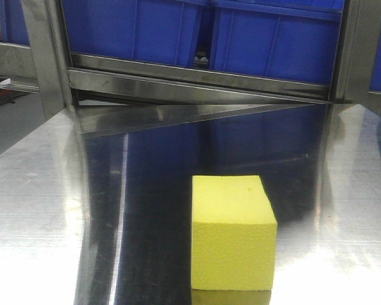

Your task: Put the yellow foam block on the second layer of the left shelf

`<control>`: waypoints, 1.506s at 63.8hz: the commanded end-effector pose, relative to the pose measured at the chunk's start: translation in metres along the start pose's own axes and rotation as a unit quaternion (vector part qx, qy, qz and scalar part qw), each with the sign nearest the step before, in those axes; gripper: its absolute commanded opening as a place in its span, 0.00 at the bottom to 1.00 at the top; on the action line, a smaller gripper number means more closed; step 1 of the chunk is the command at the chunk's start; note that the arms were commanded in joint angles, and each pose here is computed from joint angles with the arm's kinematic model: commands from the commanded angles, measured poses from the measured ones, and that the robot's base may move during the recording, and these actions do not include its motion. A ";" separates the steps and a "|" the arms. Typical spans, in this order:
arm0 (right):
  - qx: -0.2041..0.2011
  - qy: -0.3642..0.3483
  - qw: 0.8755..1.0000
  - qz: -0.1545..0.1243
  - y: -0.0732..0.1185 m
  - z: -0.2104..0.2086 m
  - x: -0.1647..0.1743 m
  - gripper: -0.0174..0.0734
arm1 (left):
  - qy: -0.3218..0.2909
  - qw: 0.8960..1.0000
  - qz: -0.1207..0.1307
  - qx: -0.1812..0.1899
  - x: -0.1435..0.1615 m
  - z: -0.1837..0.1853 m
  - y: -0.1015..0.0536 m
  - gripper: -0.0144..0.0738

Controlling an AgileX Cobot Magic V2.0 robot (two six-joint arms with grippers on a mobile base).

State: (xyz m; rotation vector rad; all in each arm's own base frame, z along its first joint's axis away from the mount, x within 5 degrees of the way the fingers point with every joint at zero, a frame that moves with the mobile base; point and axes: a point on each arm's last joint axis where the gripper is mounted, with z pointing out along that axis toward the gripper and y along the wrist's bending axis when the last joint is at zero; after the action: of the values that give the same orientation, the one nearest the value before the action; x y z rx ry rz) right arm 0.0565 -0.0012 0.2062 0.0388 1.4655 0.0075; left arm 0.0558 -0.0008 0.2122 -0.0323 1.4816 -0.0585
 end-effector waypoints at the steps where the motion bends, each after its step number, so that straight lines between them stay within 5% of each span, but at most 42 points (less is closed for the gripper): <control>1: 0.001 -0.068 0.998 -0.009 0.000 -0.003 -0.018 0.25 | -0.037 0.999 -0.004 0.002 0.000 -0.001 0.000 0.30; 21: -0.007 -0.018 1.000 -0.006 0.002 -0.004 -0.049 0.25 | -0.037 0.999 -0.004 0.002 0.000 -0.001 0.000 0.30; 42: -0.068 0.028 0.997 -0.002 0.011 0.012 -0.086 0.25 | -0.037 0.999 -0.004 0.002 0.000 -0.001 0.000 0.30; 77: -0.207 0.155 0.966 -0.001 0.048 0.051 -0.085 0.26 | -0.037 0.999 -0.004 0.002 0.000 -0.001 0.000 0.30; 84: -0.234 0.177 0.956 -0.009 0.060 0.060 -0.085 0.38 | -0.037 0.999 -0.004 0.002 0.000 -0.001 0.000 0.30; 96: -0.269 0.213 0.939 -0.006 0.081 0.075 -0.086 0.76 | -0.037 0.999 -0.004 0.002 0.000 -0.001 0.000 0.30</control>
State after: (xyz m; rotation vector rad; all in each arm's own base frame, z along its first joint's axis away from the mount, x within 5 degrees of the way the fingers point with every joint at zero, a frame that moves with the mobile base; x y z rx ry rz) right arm 0.1140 0.0657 0.2820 -0.4499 1.9369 0.3844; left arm 0.0558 -0.0008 0.2122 -0.0323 1.4816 -0.0585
